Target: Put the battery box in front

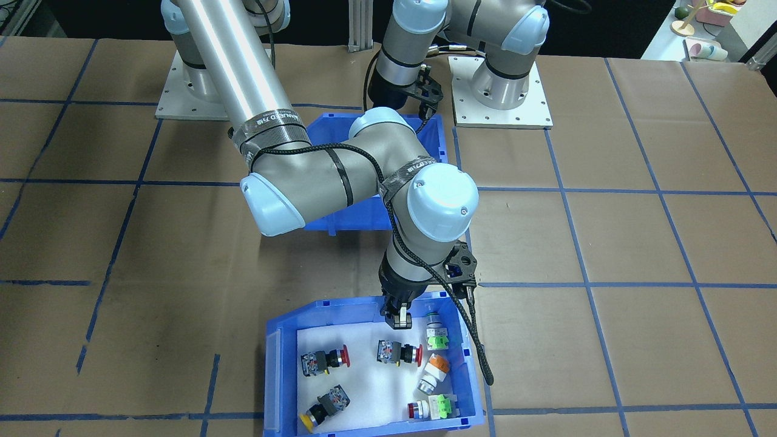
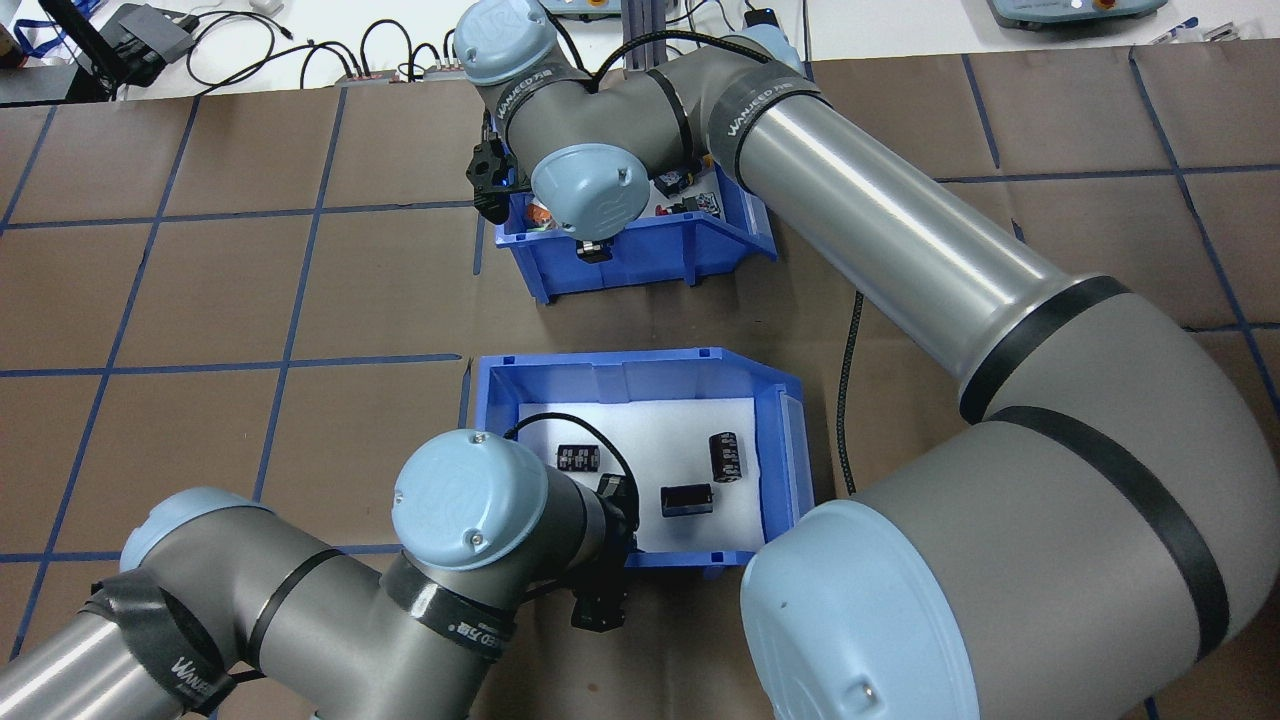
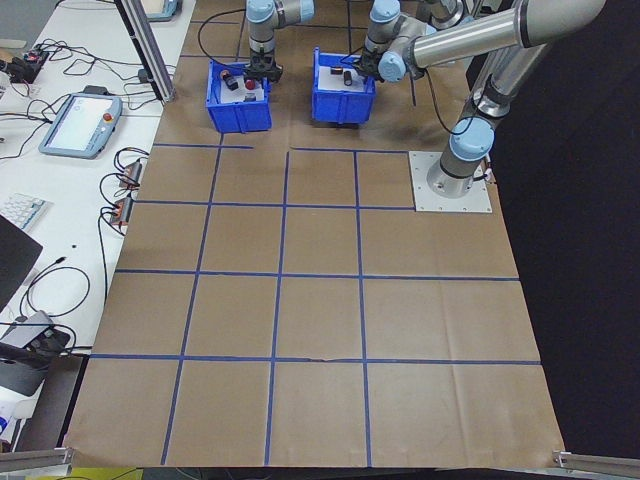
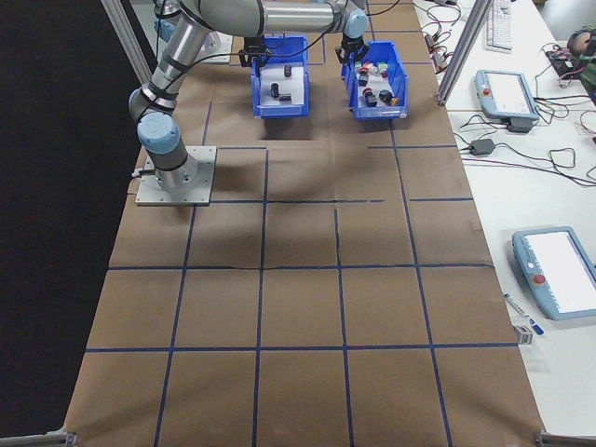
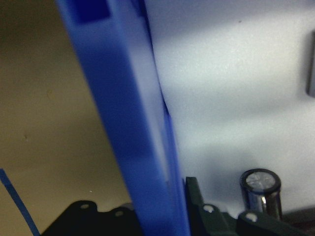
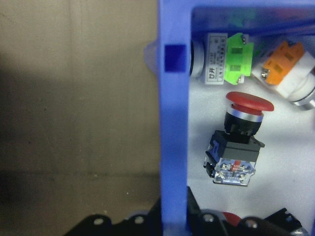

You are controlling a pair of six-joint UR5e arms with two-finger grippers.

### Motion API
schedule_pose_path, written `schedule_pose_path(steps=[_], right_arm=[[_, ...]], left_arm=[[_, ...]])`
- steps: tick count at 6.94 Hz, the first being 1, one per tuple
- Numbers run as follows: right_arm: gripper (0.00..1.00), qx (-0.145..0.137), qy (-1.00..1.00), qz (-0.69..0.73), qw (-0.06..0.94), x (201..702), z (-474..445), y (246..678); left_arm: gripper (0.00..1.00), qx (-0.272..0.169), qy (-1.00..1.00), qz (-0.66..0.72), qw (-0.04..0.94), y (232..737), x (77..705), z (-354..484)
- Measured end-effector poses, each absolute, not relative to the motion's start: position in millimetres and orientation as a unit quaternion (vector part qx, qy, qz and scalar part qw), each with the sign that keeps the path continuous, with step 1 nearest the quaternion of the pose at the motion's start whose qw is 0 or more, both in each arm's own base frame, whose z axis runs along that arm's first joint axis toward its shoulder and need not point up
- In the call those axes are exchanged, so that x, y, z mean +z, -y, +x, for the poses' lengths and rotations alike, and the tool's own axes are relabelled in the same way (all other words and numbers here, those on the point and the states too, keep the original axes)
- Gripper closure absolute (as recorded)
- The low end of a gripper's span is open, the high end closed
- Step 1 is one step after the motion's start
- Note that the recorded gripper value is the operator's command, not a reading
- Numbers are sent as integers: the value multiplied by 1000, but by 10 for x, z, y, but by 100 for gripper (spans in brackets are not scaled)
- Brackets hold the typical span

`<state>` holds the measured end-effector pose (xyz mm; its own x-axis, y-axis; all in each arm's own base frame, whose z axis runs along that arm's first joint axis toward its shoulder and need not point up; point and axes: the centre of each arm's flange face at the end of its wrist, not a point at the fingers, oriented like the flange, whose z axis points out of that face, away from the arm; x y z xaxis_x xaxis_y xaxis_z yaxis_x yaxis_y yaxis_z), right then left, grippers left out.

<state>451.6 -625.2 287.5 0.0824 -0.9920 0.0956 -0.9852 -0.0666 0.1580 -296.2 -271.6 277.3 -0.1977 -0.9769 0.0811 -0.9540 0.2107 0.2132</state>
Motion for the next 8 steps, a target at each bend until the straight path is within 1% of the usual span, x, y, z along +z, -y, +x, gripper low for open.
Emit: schedule_pose_path(steps=[1,2,4,6,7,8], right_arm=[[100,-13,675,731,97,3002,4440,6286],[100,-4,676,730,104,3230,4235,6360],[100,6,692,713,110,3740,3376,6613],[100,-2,707,699,111,4006,2400,6721],[100,-13,710,696,106,4053,1893,6674],[100,-23,712,695,101,4096,1454,6535]], left_arm=[[100,-55,770,628,96,2729,2819,-2817],[100,-54,772,627,91,2742,2874,-2680],[100,-41,777,623,77,2853,2940,-2375],[100,-32,776,625,75,3031,2958,-2111],[100,-29,773,628,79,3192,2990,-1939],[100,-30,768,633,88,3401,3084,-1765]])
